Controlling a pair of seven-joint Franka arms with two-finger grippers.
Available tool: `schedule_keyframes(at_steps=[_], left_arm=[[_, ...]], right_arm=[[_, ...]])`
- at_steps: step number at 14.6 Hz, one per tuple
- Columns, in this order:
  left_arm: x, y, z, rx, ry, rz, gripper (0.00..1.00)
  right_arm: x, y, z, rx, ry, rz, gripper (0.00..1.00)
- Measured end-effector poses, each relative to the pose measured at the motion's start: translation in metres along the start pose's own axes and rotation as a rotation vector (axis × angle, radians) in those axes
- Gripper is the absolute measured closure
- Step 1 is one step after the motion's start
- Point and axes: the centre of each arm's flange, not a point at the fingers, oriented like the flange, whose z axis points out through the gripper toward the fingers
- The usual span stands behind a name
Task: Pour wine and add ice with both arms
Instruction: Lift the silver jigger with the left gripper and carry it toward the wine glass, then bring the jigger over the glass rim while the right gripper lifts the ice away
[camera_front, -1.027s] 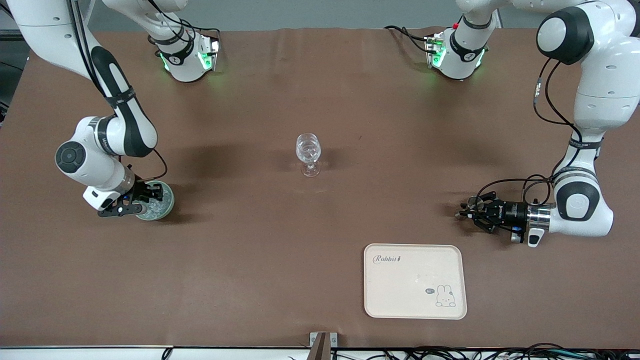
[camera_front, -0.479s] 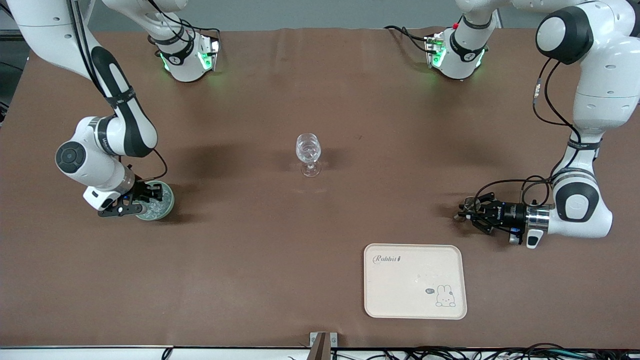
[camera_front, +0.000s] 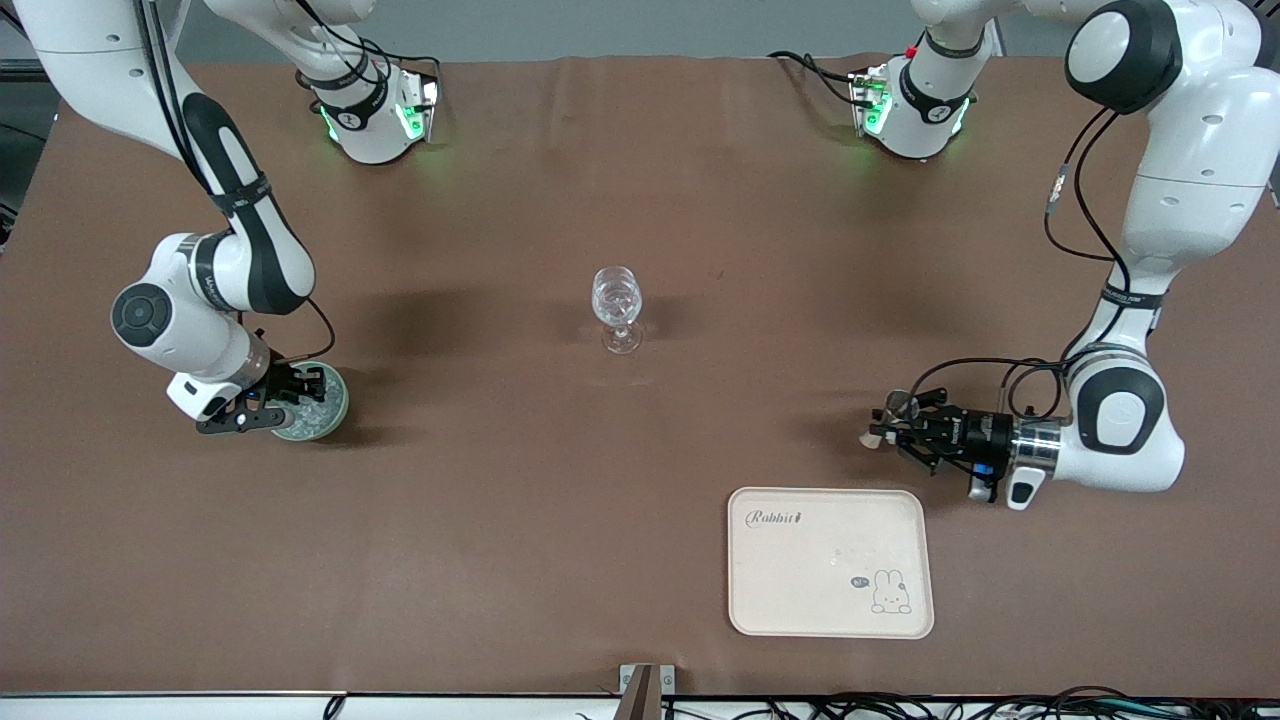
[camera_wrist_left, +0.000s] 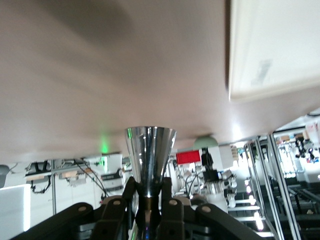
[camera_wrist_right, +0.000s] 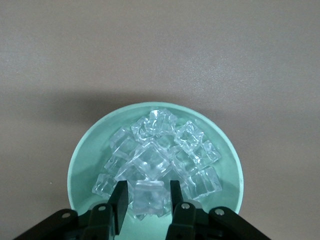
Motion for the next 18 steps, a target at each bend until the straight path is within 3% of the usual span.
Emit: schedule_keyframes(at_steps=[4, 7, 11, 15, 18], left_arm=[[-0.055, 0.034, 0.041, 0.011, -0.022, -0.055, 0.78], [-0.101, 0.058, 0.090, 0.038, 0.014, -0.070, 0.78], [-0.156, 0.077, 0.173, 0.081, 0.115, -0.067, 0.78], [-0.195, 0.076, 0.232, 0.159, 0.244, -0.104, 0.78], [-0.231, 0.075, 0.254, 0.197, 0.367, -0.143, 0.78]], right_arm=[[-0.001, 0.000, 0.001, 0.001, -0.007, 0.000, 0.58], [-0.001, 0.000, 0.001, 0.001, -0.008, 0.000, 0.62], [-0.001, 0.000, 0.001, 0.001, -0.007, 0.000, 0.74], [0.003, 0.001, -0.003, 0.000, -0.002, 0.000, 0.73], [0.019, 0.003, -0.030, 0.014, -0.078, 0.028, 0.73]])
